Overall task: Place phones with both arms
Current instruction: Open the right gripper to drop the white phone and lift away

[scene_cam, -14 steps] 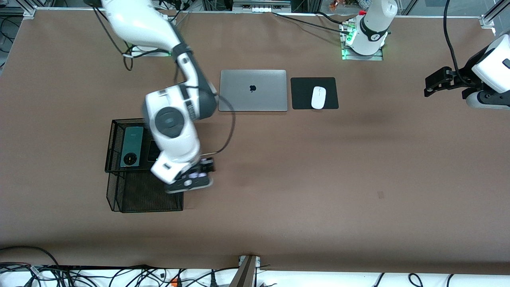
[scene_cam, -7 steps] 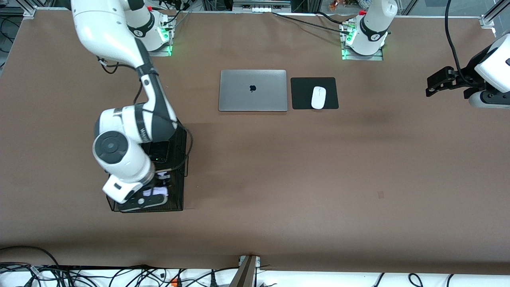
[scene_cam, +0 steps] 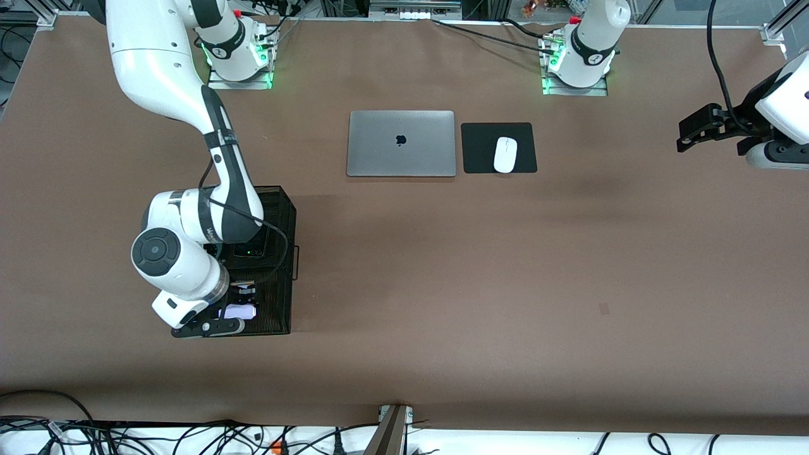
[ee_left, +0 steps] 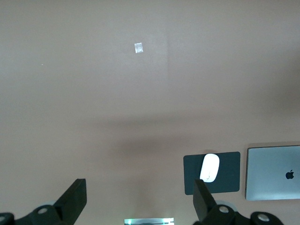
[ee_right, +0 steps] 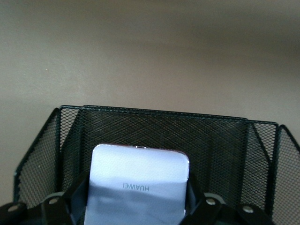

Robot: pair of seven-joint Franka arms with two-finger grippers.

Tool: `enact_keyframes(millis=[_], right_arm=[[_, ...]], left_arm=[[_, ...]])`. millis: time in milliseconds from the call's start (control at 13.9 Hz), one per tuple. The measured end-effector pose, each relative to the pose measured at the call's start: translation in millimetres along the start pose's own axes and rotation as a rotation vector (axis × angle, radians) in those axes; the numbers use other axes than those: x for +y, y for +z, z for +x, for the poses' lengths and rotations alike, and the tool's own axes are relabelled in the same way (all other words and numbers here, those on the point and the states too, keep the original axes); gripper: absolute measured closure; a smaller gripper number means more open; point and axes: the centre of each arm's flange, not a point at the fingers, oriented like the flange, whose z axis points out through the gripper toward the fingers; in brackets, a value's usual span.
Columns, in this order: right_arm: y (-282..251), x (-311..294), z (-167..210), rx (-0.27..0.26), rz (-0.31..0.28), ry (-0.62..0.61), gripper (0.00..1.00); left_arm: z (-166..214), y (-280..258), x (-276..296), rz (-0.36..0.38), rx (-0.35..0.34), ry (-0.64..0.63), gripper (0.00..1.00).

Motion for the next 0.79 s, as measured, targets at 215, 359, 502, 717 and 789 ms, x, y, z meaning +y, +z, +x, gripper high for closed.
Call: enact_keyframes(millis=[215,359,502,717,789], right_arm=[[19.2,22.5,-8.6,-0.036,0.012,0.045,0.15],[25.5,30.0,-11.6,-0.047,0.041,0.081,0.15],[26.8,32.4,-12.0,-0.049,0.065,0.105,0.15],[26.2,32.5,-11.5,-0.045,0.072,0.111,0.12],[25.1,32.6,-11.2,-0.043,0.072,0.112,0.05]], left_arm=[[0.0,0.0,-1.7,0.000,0.000,-0.003,0.00],[0.0,0.0,-1.3,0.000,0.000,-0.002,0.00],[-0.1,0.1,-1.0,0.000,-0.001,-0.002,0.00],[-0.3,0.3,-1.0,0.000,-0.003,-0.002,0.00],[-0.3,0.3,-1.0,0.000,-0.003,-0.002,0.00]])
